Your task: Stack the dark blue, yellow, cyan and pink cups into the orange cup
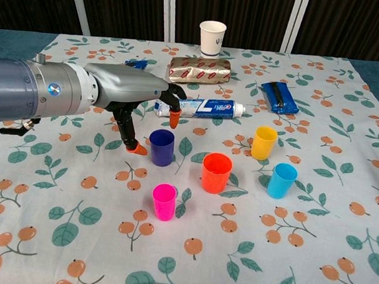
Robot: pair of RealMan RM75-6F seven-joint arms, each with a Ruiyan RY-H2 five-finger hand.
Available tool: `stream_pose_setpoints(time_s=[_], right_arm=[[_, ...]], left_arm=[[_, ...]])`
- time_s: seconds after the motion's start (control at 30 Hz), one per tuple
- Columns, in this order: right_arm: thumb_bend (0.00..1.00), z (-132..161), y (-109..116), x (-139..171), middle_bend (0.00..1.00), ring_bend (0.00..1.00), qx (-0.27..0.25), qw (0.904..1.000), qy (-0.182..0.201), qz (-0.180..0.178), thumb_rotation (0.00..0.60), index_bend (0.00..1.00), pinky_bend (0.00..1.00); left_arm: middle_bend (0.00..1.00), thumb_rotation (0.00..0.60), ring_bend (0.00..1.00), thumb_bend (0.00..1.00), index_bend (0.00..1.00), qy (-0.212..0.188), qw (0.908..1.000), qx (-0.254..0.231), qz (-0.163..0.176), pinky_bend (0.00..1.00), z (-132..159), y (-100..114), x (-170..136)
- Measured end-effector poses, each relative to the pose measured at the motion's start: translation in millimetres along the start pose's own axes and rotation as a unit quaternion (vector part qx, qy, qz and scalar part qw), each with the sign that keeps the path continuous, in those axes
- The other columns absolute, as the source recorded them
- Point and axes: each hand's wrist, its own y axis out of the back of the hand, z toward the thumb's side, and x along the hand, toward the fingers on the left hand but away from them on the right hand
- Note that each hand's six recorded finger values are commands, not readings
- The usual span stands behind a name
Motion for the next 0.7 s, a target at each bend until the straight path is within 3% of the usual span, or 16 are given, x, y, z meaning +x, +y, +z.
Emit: stream_pose_setpoints(time_s=[0.7], right_arm=[[0.34,-2.9,2.4,-0.8,0.0,0.0,-0.011,0.9999,-0.01,-0.008,0.6,0.0,0.04]], left_arm=[[0.08,0.6,0.0,0.27,0.46,0.003,0.9999,0.015,0.004,0.0,6.4,-2.6,5.5]])
